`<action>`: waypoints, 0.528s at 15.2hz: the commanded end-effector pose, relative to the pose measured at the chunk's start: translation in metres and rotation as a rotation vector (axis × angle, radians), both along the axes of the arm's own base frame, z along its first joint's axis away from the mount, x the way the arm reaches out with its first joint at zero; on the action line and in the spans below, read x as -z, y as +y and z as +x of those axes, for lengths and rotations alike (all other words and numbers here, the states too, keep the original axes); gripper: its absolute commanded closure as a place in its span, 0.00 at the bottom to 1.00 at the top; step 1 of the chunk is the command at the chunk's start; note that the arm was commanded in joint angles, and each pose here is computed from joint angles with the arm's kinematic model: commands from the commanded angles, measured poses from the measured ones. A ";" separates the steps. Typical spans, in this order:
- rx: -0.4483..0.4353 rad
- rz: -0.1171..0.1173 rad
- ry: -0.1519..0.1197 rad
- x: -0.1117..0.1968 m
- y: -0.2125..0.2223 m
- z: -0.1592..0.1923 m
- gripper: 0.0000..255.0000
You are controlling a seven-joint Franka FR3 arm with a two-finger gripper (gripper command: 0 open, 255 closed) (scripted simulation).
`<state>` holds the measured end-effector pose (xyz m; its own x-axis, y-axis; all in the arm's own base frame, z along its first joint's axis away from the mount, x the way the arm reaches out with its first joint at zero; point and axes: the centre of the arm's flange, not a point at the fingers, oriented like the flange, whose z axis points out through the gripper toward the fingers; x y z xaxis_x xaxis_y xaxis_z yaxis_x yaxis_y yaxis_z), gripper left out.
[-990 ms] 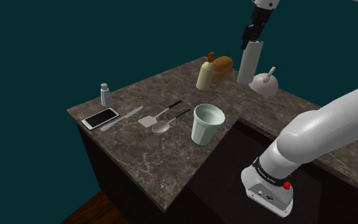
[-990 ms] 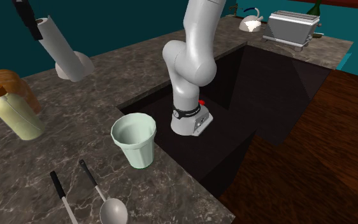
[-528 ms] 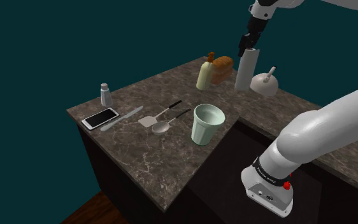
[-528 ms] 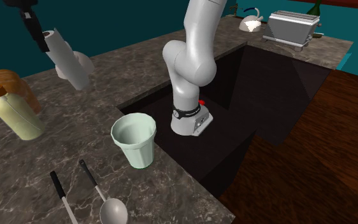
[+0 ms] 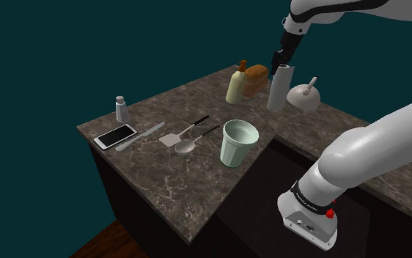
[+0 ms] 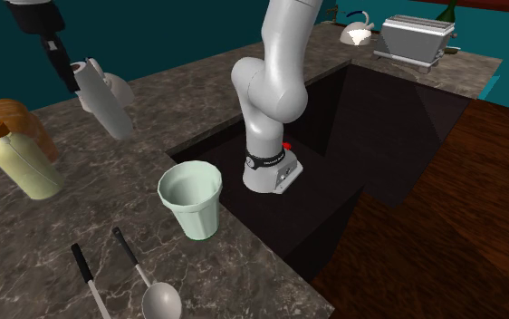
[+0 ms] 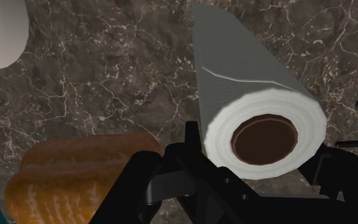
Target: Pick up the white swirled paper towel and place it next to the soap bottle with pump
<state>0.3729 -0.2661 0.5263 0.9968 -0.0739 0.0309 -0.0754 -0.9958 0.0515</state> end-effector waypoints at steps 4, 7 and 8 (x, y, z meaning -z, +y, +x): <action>0.000 0.000 0.000 0.028 -0.001 0.001 1.00; 0.000 0.000 0.000 0.043 -0.001 0.001 1.00; 0.000 0.000 0.000 0.049 -0.001 0.001 1.00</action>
